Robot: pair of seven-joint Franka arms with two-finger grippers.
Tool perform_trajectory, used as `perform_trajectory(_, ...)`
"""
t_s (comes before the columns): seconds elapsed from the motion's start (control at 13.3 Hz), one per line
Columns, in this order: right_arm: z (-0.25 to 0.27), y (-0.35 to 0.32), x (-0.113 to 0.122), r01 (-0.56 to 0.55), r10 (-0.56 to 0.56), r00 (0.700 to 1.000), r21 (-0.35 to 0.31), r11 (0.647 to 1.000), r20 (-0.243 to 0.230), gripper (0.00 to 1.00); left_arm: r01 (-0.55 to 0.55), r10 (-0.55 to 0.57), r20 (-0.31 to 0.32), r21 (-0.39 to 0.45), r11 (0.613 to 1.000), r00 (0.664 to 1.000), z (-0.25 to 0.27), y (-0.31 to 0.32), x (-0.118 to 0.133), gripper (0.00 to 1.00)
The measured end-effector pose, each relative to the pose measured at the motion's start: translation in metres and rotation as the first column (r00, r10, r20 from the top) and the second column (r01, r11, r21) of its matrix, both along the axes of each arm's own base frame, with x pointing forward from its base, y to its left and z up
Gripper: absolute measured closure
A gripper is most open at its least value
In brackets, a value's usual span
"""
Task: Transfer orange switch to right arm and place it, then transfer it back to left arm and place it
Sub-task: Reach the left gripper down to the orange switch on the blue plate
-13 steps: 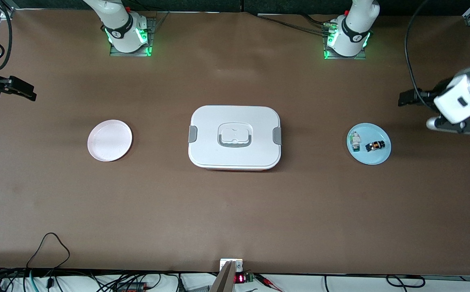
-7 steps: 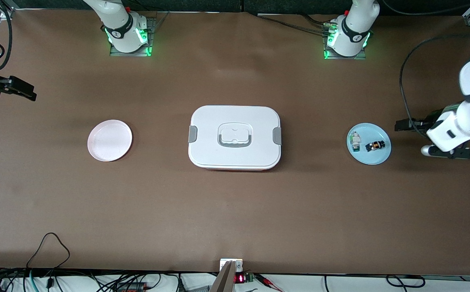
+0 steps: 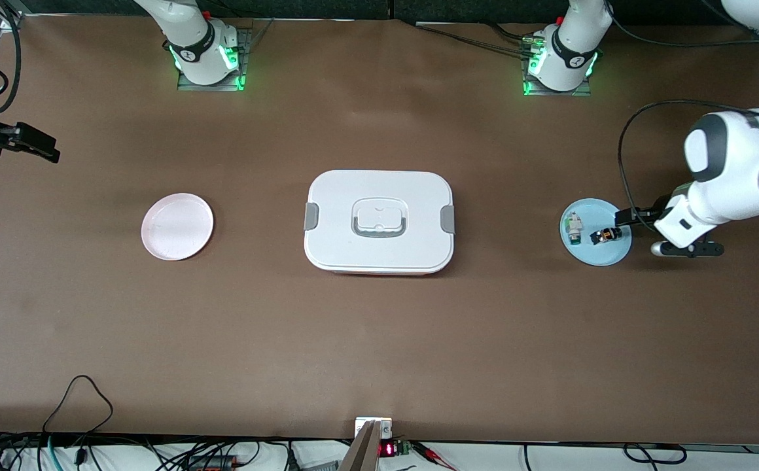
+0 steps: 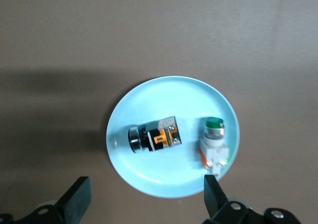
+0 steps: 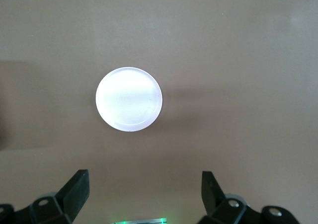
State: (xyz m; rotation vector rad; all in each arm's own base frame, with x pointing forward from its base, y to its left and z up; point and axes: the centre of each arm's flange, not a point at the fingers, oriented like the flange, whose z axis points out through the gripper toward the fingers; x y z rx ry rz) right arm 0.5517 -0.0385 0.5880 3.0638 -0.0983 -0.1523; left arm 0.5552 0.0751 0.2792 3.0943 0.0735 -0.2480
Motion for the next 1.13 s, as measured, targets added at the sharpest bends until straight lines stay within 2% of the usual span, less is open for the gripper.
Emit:
perform_trajectory(0.38,0.0,0.0,-0.001,0.0,0.0,1.0,0.0,1.0,-0.006,0.0,-0.056,0.056,-0.005,-0.01,0.998,0.998,-0.054,0.026,-0.005,0.0)
perform_trajectory(0.83,-0.001,0.0,-0.001,0.001,-0.001,1.0,0.0,1.0,-0.009,0.0,-0.116,0.115,-0.025,-0.038,0.992,0.993,-0.067,-0.005,-0.002,0.0)
perform_trajectory(1.13,-0.001,0.0,-0.001,0.001,-0.001,1.0,0.001,1.0,-0.012,0.0,-0.126,0.127,0.029,-0.037,0.991,0.992,-0.078,-0.013,-0.004,0.0)
